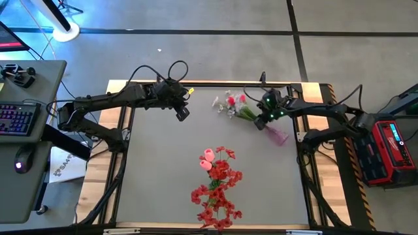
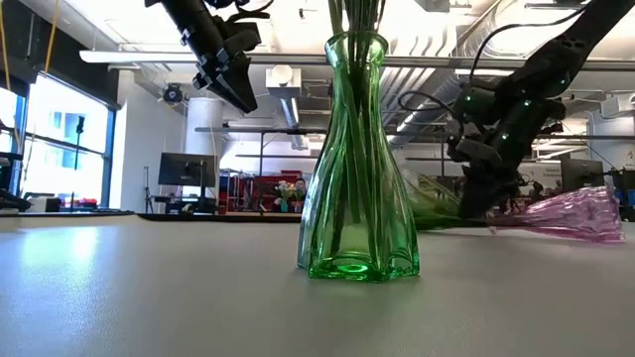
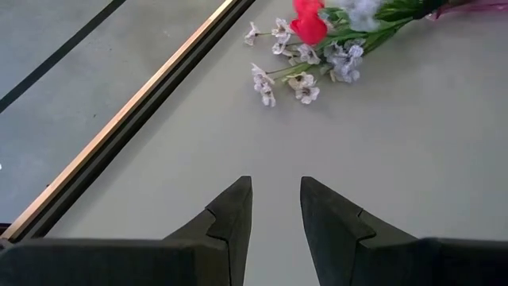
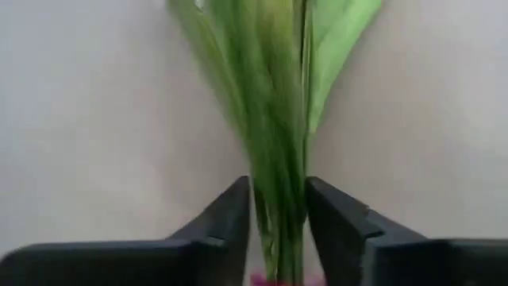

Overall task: Sort flowers into vase by color
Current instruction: Adjust the purple vase

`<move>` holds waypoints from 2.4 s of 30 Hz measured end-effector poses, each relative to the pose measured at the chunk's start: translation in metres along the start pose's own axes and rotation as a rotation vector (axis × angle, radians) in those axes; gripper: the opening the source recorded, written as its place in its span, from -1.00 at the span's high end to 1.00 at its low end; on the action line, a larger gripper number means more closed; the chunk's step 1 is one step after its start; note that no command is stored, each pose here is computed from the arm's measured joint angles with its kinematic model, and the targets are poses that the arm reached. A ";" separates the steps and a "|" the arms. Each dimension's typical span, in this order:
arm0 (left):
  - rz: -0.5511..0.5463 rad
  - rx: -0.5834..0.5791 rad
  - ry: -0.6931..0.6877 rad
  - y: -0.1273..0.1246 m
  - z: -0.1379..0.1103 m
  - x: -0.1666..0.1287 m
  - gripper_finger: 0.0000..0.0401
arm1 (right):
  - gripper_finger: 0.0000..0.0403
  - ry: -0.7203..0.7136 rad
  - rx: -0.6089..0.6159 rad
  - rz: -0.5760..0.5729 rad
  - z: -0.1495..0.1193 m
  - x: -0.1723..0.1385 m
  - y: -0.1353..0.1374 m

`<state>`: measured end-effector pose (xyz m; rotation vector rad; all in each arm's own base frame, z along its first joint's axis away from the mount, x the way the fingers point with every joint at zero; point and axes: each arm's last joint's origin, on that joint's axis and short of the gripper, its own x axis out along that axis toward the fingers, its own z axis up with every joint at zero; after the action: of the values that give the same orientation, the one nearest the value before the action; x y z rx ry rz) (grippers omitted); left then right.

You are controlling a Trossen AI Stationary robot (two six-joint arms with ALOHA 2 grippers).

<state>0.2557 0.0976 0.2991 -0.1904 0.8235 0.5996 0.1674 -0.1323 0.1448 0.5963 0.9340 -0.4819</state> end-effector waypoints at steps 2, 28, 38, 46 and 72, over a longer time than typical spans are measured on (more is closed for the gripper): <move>0.000 0.000 0.000 0.000 0.000 0.000 0.51 | 0.28 0.038 0.030 -0.015 -0.004 0.000 -0.001; 0.026 0.038 -0.033 0.000 0.003 0.000 0.51 | 0.06 0.321 0.022 -0.048 -0.002 0.007 -0.002; 0.027 0.029 -0.025 0.001 0.002 0.000 0.51 | 0.74 0.303 0.022 -0.029 0.000 0.011 -0.003; 0.034 0.023 -0.027 0.004 0.003 0.001 0.51 | 0.74 0.243 0.020 -0.006 0.004 0.010 -0.002; 0.025 0.008 -0.009 0.004 0.001 0.001 0.51 | 0.74 -0.659 -0.251 0.069 0.036 -0.061 0.027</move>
<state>0.2548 0.1014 0.2997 -0.1705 0.8203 0.6205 0.1743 -0.1287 0.2204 0.2103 0.3344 -0.4492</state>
